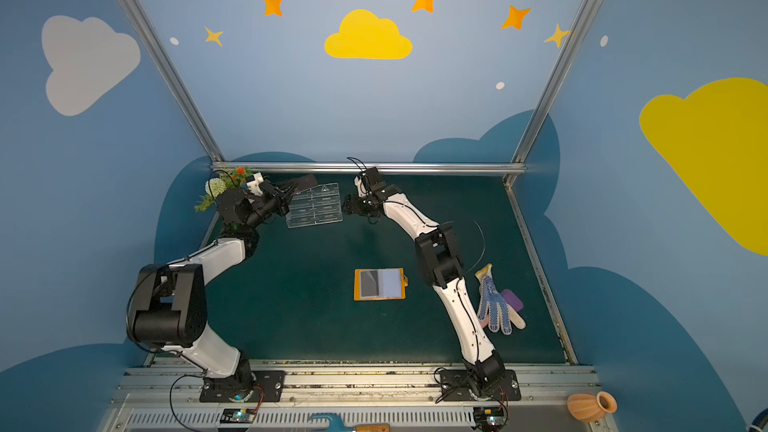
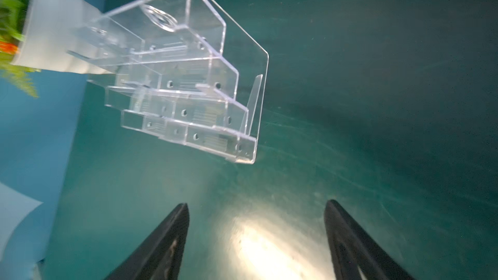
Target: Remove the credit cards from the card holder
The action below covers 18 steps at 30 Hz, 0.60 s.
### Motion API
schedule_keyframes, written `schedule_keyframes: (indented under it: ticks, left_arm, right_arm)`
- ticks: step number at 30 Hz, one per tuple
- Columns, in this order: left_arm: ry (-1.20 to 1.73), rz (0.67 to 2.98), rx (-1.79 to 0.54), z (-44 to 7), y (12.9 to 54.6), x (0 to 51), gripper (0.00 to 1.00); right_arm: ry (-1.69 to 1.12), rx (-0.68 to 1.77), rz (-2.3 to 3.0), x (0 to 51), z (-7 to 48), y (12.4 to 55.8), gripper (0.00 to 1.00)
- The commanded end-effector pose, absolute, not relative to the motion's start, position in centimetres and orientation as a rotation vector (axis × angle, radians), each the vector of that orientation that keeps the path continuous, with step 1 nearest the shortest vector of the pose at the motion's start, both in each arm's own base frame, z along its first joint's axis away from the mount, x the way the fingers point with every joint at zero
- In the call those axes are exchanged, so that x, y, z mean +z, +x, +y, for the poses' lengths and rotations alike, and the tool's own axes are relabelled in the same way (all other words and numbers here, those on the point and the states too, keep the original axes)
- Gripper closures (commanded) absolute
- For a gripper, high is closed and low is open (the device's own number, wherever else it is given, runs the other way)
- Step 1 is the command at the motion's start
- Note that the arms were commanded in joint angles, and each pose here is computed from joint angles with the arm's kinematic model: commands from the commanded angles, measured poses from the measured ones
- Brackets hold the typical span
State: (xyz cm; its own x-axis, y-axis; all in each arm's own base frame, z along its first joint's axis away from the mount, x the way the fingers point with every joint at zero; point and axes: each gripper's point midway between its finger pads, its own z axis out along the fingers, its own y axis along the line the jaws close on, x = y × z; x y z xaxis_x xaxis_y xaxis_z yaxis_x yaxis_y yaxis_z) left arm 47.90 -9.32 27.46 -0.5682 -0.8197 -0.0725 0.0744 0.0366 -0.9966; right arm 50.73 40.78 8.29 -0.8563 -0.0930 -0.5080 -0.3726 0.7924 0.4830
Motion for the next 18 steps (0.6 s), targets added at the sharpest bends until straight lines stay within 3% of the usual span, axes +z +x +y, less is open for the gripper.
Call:
schedule_keyframes:
  ticks: [1, 18]
  left_arm:
    - [-0.664, 1.56, -1.648, -9.6, 47.6, 30.2, 0.96]
    - [-0.666, 1.551, -1.654, -9.2, 46.2, 30.4, 0.96]
  right_arm:
    - [-0.362, 0.737, 2.513, 7.6, 41.1, 51.0, 0.24]
    - [-0.243, 0.744, 2.504, 4.5, 43.1, 52.4, 0.24]
